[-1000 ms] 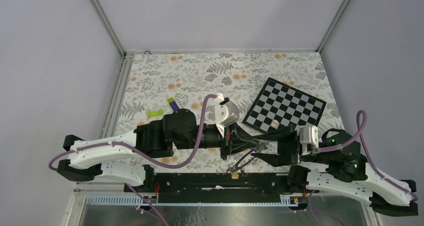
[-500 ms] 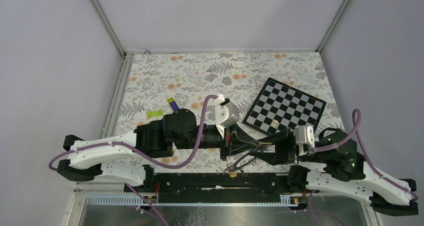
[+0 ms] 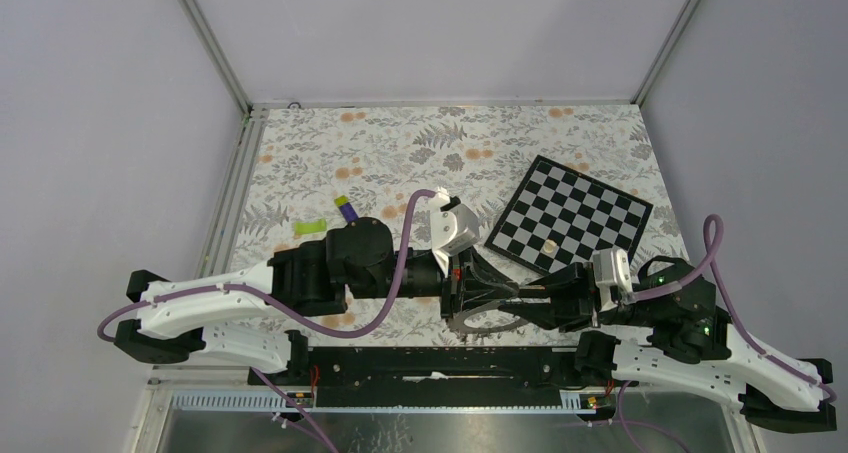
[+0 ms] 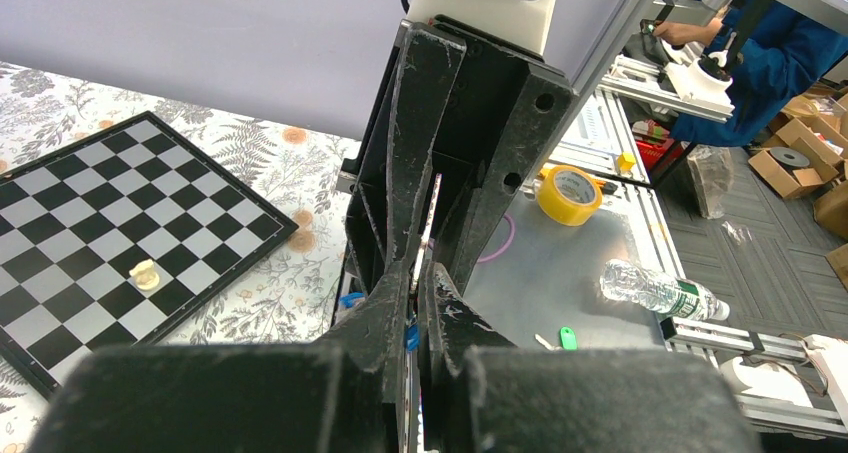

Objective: Remove the keys from the keyring

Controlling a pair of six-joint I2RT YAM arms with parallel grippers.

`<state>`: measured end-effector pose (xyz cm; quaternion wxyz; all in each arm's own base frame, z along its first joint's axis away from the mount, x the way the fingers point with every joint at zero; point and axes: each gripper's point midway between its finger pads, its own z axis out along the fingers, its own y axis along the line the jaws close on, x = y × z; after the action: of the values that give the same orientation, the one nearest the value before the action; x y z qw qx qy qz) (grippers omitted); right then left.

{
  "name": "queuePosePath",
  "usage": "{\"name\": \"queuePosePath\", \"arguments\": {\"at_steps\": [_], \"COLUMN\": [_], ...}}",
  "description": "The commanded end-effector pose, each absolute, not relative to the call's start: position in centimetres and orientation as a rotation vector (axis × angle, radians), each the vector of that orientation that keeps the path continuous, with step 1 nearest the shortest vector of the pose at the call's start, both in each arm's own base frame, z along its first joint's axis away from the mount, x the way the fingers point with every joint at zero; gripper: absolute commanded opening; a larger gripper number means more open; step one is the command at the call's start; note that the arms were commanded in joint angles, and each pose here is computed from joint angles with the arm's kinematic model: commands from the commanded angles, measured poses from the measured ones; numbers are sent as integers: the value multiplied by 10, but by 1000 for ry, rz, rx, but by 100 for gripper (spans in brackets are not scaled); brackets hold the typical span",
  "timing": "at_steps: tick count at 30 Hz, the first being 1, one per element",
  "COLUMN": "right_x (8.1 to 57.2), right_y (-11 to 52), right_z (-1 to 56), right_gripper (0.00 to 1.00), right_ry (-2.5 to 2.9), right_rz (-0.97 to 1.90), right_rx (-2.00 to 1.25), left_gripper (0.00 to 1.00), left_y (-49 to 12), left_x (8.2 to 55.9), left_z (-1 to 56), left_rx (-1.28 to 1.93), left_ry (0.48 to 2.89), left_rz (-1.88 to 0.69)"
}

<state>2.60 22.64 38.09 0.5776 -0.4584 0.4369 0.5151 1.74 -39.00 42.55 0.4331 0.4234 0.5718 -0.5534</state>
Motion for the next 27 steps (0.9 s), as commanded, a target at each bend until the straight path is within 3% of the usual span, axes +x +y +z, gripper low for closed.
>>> {"name": "queuePosePath", "arguments": {"at_steps": [1,14,18,21,27], "right_x": [22,31,34,24,15], "right_y": [220,220,223,222,212], "right_z": [409,413,413,409,406], "right_gripper": [28,22,34,53,64], "right_ry": [960,1066,1113,1087,997], "right_rz": [1251,1291,1290,1313,1310], "right_rx": [-1006,-912,-898,-956,-981], "left_gripper": [0,0,0,0,0], "left_y": [-385,-394,-395,-392,-384], "left_x": [14,18,19,19,16], "left_z": [471,453,451,455,466], "left_rx": [990,1030,1032,1019,998], "left_ry": [1297,1345,1352,1342,1297], "left_rz": [-1454,-1402,-1397,-1402,-1432]}}
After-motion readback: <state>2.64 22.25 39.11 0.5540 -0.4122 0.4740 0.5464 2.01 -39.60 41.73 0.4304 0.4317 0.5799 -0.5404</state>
